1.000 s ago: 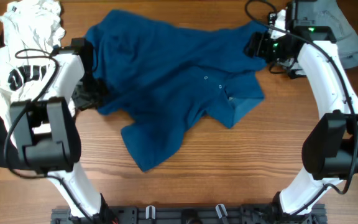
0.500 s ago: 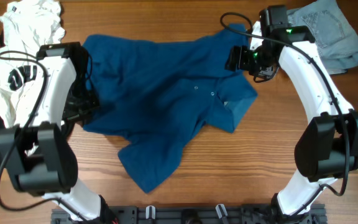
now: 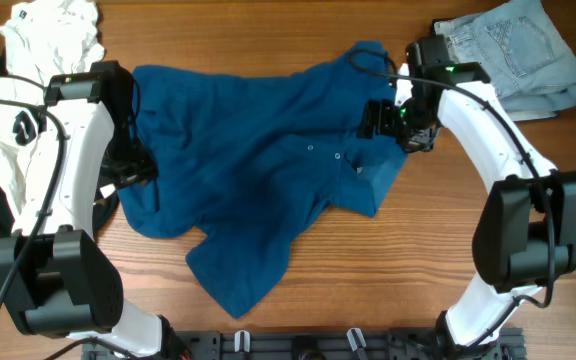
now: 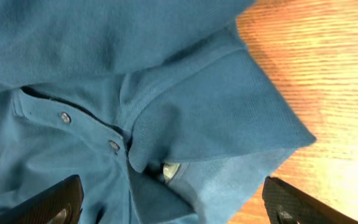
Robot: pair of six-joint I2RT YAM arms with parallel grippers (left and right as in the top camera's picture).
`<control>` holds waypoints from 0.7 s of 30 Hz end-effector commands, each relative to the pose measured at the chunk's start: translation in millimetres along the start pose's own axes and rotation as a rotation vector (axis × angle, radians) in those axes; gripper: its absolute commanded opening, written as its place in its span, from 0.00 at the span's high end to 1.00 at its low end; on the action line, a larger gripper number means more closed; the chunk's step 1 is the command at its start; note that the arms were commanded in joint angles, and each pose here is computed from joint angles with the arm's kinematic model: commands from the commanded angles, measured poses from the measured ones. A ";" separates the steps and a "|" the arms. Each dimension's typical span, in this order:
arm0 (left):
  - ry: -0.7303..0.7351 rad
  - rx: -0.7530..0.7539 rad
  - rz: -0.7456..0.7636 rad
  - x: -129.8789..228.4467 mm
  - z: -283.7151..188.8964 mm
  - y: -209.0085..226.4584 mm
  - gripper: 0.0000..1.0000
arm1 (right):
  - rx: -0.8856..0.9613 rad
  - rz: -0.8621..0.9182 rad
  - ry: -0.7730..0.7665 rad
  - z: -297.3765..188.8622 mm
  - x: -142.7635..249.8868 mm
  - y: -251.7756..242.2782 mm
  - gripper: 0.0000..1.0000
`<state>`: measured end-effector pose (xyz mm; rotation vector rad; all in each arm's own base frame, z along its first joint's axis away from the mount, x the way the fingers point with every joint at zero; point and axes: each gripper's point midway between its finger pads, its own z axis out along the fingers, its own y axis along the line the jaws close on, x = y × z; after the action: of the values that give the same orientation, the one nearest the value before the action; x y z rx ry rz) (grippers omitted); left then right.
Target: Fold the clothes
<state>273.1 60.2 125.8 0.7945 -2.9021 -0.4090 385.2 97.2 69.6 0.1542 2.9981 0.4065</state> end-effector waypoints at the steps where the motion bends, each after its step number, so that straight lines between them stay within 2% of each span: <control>1: -0.110 0.036 -0.033 -24.3 -7.1 -6.3 0.24 | 0.040 -0.044 0.027 22.5 12.9 3.7 0.10; 6: -0.265 0.139 -0.078 -63.6 -16.4 -27.9 0.16 | 0.169 -0.067 0.007 44.9 14.2 -2.7 0.48; 9: -0.348 0.183 -0.102 -83.8 -24.4 -36.4 0.11 | 0.182 -0.080 0.012 56.8 13.9 -1.5 0.64; 11: -0.399 0.210 -0.116 -95.9 -30.2 -41.1 0.09 | 0.185 -0.064 0.018 63.6 14.5 -1.8 0.70; 16: -0.452 0.239 -0.131 -108.4 -37.1 -45.8 0.07 | 0.208 -0.036 0.031 78.8 15.2 -8.7 0.80; 18: -0.460 0.243 -0.133 -110.2 -38.0 -46.6 0.07 | 0.213 -0.035 0.033 85.6 14.2 -10.9 0.81; 21: -0.464 0.249 -0.134 -111.7 -38.3 -48.0 0.05 | 0.241 -0.038 -0.008 98.1 2.4 -17.7 0.76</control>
<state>394.5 68.2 137.6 1.0356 -3.3667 -0.2878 391.2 119.1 -1.4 0.0864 3.0204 0.1642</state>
